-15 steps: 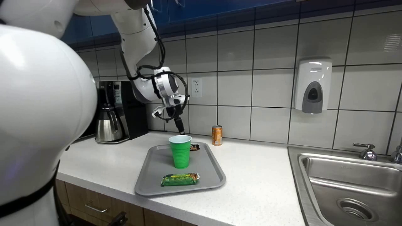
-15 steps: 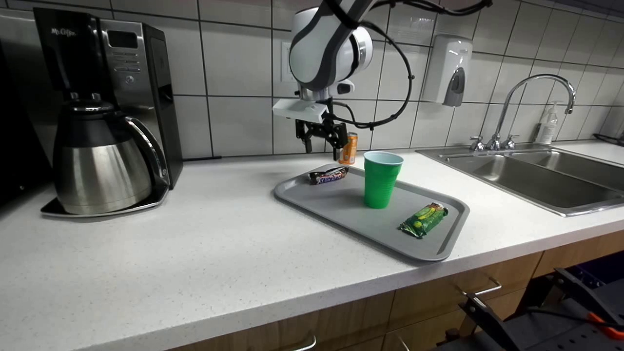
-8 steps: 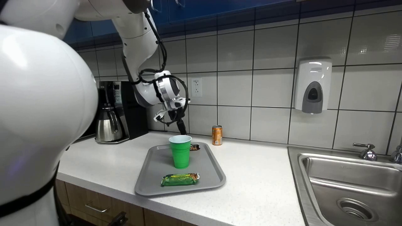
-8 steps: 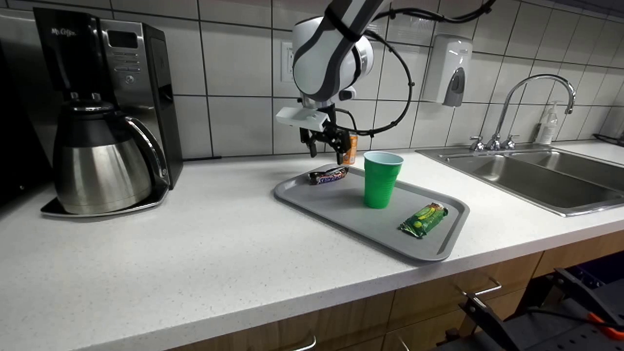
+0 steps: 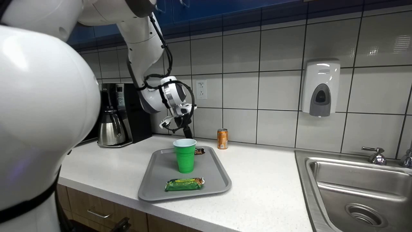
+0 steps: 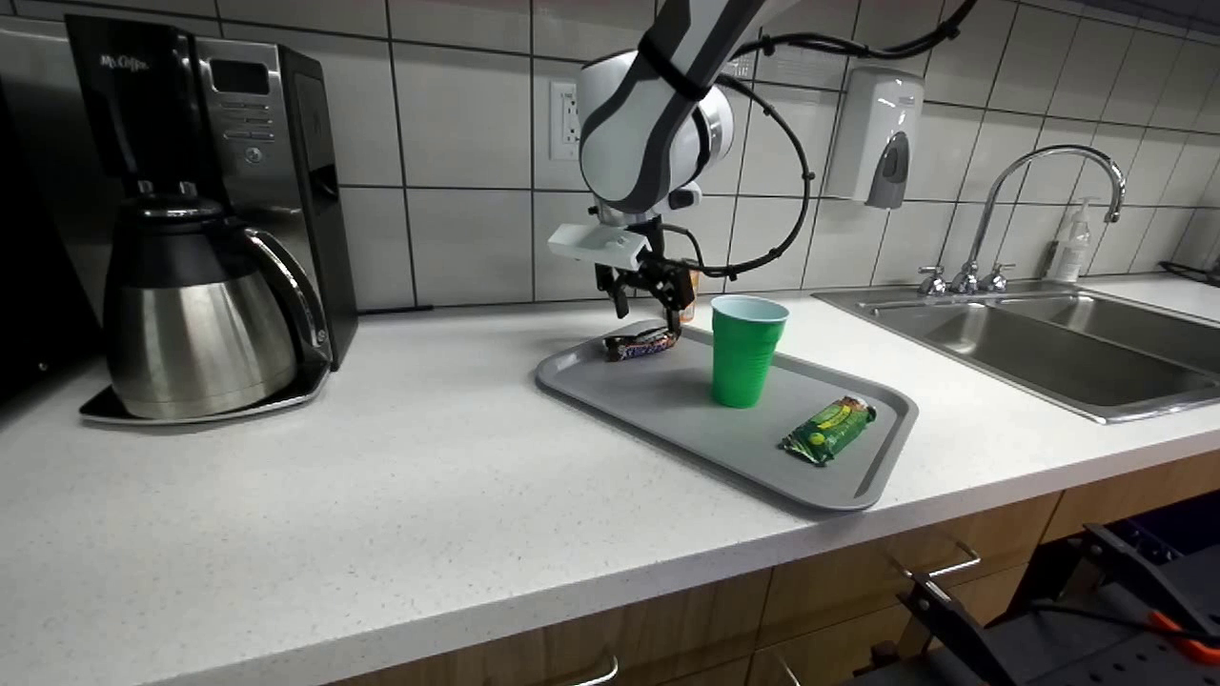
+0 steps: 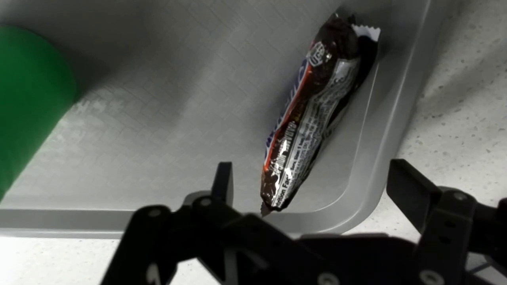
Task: Remove the chocolate bars from the tray
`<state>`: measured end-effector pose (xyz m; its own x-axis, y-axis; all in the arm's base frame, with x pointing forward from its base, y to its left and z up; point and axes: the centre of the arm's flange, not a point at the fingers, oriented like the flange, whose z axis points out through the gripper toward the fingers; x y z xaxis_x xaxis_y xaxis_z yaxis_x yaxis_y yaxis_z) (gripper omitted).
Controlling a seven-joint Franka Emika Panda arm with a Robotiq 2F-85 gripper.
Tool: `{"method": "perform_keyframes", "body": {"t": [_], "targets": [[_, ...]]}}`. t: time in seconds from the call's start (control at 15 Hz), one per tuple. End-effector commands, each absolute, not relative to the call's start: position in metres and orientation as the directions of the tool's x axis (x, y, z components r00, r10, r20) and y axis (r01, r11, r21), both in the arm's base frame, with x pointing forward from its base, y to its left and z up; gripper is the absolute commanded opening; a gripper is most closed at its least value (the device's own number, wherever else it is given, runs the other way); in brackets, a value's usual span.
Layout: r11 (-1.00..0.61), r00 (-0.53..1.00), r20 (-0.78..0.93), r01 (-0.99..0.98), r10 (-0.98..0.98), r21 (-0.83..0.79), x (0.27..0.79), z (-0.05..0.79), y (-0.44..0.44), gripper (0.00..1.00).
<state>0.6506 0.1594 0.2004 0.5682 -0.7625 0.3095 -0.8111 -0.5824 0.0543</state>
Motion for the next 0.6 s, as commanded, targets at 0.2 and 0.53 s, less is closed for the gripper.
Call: {"method": "perform_keyframes", "body": {"t": [0.2, 0.53], "targets": [[-0.570, 0.555, 0.323, -0.820, -0.766, 0.057, 0.652, 0.187, 0.158, 1.00], [-0.568, 0.557, 0.319, -0.820, -0.767, 0.067, 0.652, 0.178, 0.154, 1.00]]}}
